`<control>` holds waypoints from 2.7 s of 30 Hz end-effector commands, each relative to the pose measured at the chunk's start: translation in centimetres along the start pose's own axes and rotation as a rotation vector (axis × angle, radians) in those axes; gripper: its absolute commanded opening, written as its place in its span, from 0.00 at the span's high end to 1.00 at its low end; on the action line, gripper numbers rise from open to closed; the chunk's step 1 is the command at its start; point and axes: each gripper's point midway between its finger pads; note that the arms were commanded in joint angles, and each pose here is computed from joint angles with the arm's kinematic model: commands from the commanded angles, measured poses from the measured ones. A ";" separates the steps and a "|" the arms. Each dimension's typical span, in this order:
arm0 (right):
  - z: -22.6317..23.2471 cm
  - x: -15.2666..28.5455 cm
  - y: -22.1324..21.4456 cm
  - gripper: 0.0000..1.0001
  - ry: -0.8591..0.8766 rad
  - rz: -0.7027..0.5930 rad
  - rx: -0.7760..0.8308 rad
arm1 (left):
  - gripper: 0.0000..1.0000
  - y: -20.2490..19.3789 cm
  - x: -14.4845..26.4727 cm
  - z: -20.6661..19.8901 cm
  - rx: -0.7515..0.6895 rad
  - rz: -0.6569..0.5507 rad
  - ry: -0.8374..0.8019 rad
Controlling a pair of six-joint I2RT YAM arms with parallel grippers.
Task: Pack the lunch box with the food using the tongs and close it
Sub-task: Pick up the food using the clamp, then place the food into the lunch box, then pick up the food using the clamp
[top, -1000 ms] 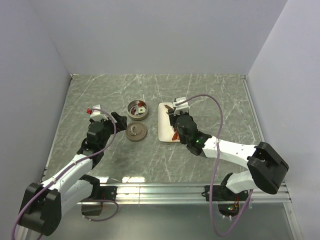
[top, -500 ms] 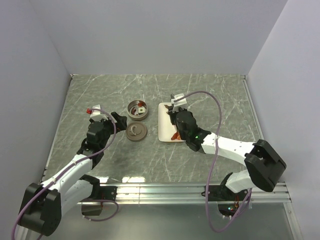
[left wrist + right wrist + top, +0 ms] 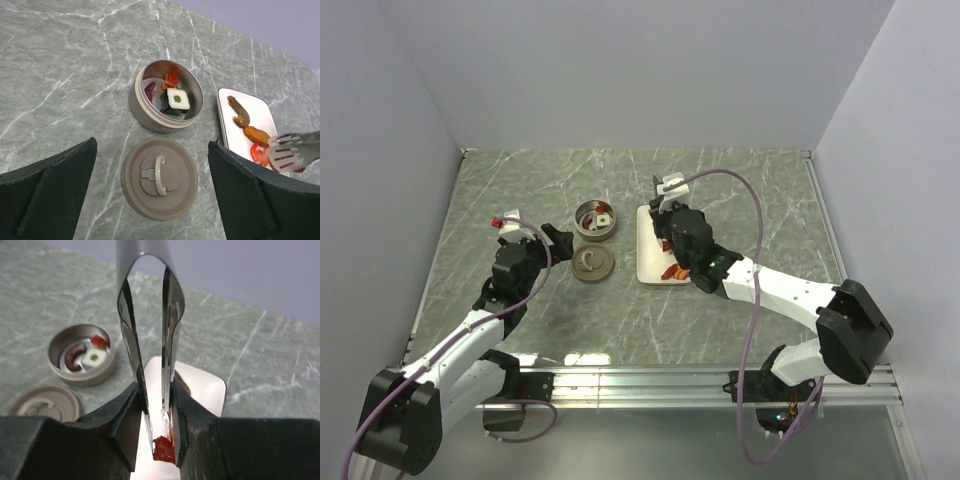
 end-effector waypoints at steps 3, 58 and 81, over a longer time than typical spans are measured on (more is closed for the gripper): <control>1.5 -0.6 7.5 0.77 0.050 -0.197 -0.074 | 0.01 2.5 0.1 -1.5 0.002 -0.072 -0.041; 9.8 -8.0 11.4 0.51 0.153 -0.392 -0.094 | 0.01 2.2 2.3 0.2 0.049 -0.086 0.018; -0.7 2.0 2.8 0.52 -0.122 -0.158 -0.157 | 0.01 2.1 1.7 -0.5 0.035 -0.078 -0.017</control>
Point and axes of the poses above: each gripper's point midway between its finger pads, its own x axis back along the fingers, its own z axis along the line the jaws close on, y = z × x, and after that the axes turned 5 degrees about x, right-handed
